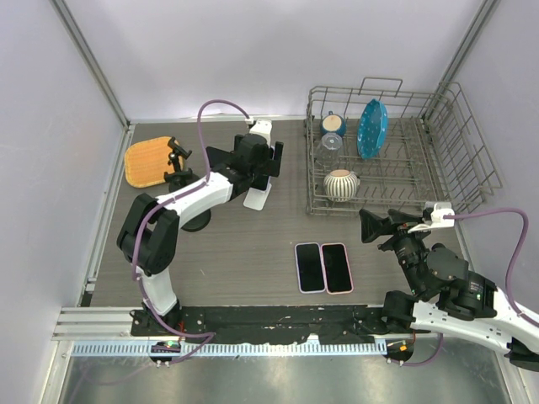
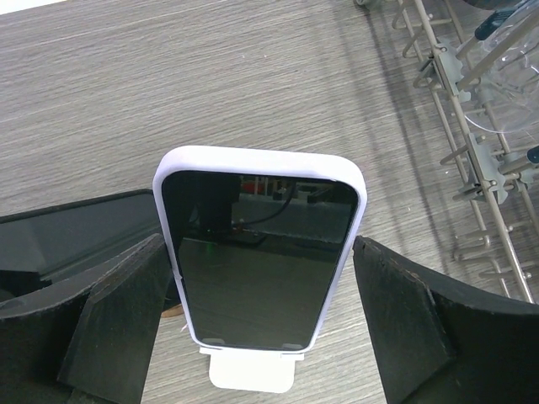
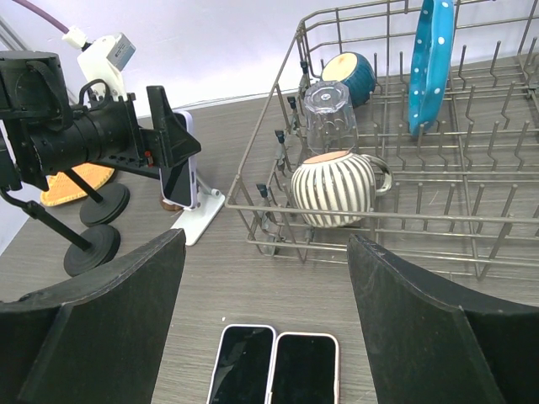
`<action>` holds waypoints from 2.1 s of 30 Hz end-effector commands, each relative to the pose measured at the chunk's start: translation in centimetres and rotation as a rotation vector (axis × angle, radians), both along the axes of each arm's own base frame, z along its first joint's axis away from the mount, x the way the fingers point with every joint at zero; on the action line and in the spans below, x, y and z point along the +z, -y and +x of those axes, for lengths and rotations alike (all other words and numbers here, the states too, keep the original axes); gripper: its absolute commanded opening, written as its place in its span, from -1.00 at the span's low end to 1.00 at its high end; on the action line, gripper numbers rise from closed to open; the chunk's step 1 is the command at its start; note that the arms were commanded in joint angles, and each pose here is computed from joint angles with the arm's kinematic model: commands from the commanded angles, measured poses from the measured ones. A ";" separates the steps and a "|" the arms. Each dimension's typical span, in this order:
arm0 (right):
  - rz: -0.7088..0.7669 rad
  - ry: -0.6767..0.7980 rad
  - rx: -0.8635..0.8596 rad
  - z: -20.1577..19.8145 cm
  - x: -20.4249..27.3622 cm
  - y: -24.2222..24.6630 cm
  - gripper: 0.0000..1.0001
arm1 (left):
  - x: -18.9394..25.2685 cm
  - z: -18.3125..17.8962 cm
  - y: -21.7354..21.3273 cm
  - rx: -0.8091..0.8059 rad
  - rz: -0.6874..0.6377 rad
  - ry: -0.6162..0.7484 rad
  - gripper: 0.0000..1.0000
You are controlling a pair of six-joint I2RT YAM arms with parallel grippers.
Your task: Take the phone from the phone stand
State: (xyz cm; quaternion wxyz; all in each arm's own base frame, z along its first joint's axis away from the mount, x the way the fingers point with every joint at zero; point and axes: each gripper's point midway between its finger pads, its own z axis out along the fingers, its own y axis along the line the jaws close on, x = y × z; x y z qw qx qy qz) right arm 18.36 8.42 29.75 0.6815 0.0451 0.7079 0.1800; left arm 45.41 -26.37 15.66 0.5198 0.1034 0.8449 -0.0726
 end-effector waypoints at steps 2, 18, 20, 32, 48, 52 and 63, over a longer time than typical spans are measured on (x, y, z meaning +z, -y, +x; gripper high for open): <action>0.001 0.009 -0.018 0.2 0.5 0.1 0.66 | 0.6 0.6 0.3 0.003 -0.026 0.033 0.77; -0.008 0.006 -0.021 0.3 0.5 0.0 0.66 | 10.2 -1.0 -1.6 0.045 -0.096 0.152 -0.04; -0.012 0.006 -0.021 0.3 0.5 0.0 0.66 | 11.5 -1.4 -1.8 0.049 -0.114 0.154 -0.10; -0.005 0.007 -0.024 0.2 0.5 0.1 0.66 | 11.8 -8.2 -2.0 0.016 -0.192 -0.045 -0.26; 0.023 0.006 -0.044 0.1 0.6 0.9 0.65 | -2.9 -26.1 4.0 -0.165 -0.050 -0.605 -0.34; 0.038 0.008 -0.049 0.1 0.7 1.2 0.65 | -5.6 -28.2 4.2 -0.135 -0.049 -0.664 -0.31; 0.055 0.003 -0.055 0.0 0.5 1.5 0.65 | -10.6 -30.0 5.8 -0.069 -0.032 -0.709 0.09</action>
